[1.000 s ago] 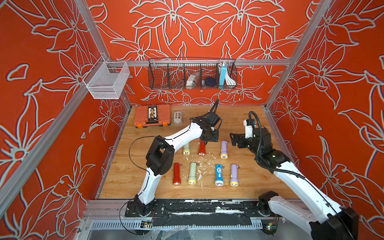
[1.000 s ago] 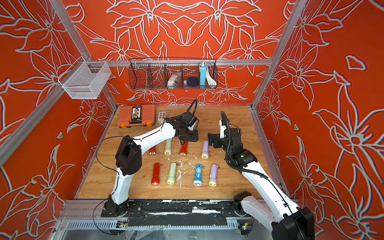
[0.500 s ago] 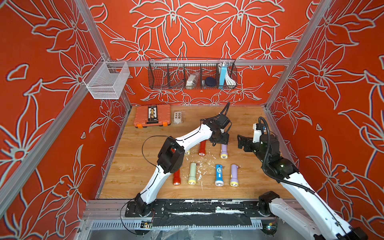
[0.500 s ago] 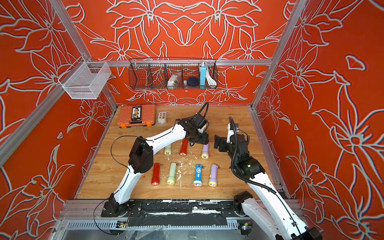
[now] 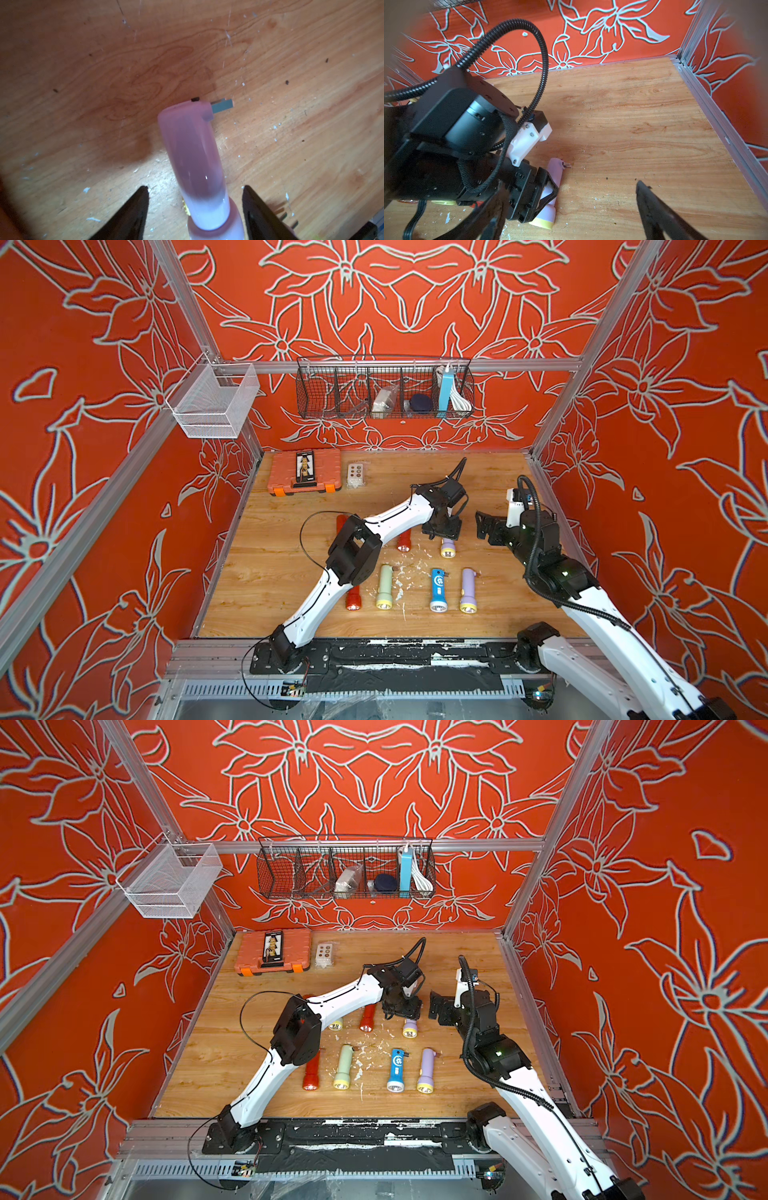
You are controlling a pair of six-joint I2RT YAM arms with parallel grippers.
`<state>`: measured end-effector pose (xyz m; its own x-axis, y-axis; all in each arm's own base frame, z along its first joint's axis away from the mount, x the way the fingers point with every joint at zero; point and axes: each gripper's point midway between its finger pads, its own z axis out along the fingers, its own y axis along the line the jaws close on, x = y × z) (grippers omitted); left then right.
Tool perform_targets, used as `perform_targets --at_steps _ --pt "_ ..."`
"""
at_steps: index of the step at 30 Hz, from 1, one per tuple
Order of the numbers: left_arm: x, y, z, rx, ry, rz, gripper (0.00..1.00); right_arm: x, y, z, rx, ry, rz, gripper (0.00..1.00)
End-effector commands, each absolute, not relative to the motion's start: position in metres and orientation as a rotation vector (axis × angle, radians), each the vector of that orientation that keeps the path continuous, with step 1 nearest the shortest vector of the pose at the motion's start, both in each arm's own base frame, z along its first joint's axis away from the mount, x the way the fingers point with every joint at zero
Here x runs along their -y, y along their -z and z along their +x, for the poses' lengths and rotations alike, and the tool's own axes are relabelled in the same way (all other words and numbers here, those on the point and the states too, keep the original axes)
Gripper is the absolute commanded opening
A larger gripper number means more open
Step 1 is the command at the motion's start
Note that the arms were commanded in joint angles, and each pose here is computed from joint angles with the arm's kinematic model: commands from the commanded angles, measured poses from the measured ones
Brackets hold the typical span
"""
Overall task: Close the plug at the bottom of the flashlight
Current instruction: Pick up the flashlight from the center of the board.
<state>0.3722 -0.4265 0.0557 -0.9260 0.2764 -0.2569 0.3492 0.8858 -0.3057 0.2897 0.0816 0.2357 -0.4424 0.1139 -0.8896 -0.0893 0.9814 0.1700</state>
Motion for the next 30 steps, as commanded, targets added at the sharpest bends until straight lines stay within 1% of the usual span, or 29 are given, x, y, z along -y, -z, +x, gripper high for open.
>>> perform_targets --at_steps 1,11,13,18,20,22,23,27,30 --pt "0.428 -0.042 0.364 -2.887 0.484 0.521 0.65 -0.075 -0.233 0.288 -2.015 -0.216 0.049 0.98" --pt "0.425 -0.019 0.360 -2.930 0.405 0.556 0.54 -0.070 -0.237 0.285 -1.992 -0.204 0.073 0.98" --pt "0.425 -0.013 0.358 -2.943 0.394 0.561 0.50 -0.070 -0.238 0.285 -1.988 -0.206 0.072 0.98" --pt "0.422 -0.004 0.355 -2.965 0.375 0.564 0.43 -0.067 -0.237 0.284 -1.986 -0.199 0.079 0.98" --pt "0.424 -0.005 0.355 -2.963 0.380 0.564 0.38 -0.067 -0.237 0.283 -1.985 -0.197 0.082 0.98" --pt "0.426 -0.010 0.357 -2.948 0.398 0.560 0.31 -0.066 -0.239 0.284 -1.979 -0.198 0.087 0.98" --pt "0.427 -0.014 0.358 -2.941 0.411 0.558 0.30 -0.066 -0.239 0.284 -1.978 -0.198 0.087 0.98" --pt "0.435 -0.045 0.368 -2.872 0.512 0.525 0.20 -0.065 -0.246 0.286 -1.960 -0.202 0.105 0.98" --pt "0.436 -0.076 0.378 -2.811 0.613 0.487 0.06 -0.064 -0.256 0.288 -1.938 -0.202 0.113 0.98"
